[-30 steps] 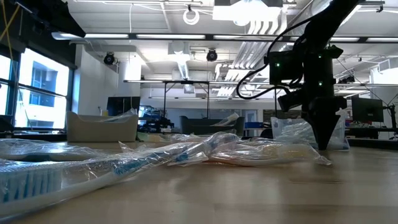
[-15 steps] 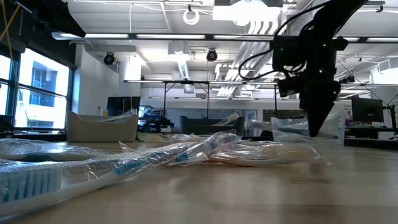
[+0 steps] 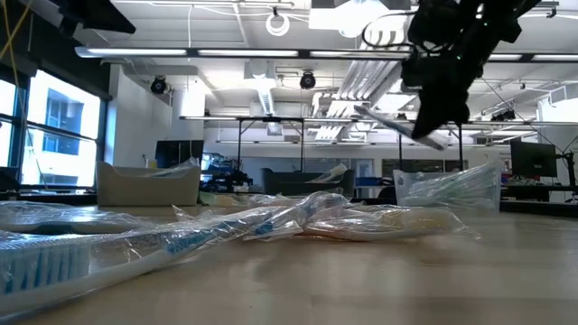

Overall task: Pick & Place Toothbrushes
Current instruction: Put the blue toothbrush into the gray bin

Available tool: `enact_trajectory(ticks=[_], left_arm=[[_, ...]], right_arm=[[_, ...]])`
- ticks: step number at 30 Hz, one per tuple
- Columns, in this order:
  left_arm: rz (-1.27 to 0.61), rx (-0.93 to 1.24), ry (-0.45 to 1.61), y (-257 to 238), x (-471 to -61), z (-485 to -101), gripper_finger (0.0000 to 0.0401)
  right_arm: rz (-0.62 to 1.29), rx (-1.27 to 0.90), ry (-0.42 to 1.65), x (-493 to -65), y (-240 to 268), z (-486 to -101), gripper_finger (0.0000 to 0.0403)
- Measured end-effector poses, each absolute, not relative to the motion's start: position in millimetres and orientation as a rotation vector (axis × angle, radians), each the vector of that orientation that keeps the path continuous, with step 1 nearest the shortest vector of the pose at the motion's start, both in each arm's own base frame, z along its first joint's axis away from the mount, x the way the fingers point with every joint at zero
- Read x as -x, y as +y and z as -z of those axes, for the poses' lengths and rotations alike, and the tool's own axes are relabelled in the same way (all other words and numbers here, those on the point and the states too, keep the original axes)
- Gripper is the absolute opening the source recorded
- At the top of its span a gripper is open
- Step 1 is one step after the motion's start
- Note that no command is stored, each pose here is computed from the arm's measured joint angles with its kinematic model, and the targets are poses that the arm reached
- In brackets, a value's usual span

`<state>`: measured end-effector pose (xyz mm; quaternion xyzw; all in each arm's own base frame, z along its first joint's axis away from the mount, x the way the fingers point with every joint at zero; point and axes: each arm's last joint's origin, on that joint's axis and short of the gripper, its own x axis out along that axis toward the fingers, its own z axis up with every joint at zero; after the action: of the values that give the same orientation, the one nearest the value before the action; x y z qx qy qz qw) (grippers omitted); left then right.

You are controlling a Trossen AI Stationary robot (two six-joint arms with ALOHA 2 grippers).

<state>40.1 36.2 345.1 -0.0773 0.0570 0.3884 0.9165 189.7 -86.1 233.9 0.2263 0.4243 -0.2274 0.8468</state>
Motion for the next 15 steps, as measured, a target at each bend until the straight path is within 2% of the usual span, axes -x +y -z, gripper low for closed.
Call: enact_trajectory(ticks=[8,15], left_arm=[[-0.717,0.300,0.132,47.4,-58.8,-344.4,0.0000],[-0.552,0.400,0.296,83.8,-113.4,-330.1,0.0000]], right_arm=[[0.516,-0.480,0.567,-205.4,-96.2,-259.6,0.0014],[0.525,-0.467,0.314,-225.8,-104.1,-273.3,0.0014]])
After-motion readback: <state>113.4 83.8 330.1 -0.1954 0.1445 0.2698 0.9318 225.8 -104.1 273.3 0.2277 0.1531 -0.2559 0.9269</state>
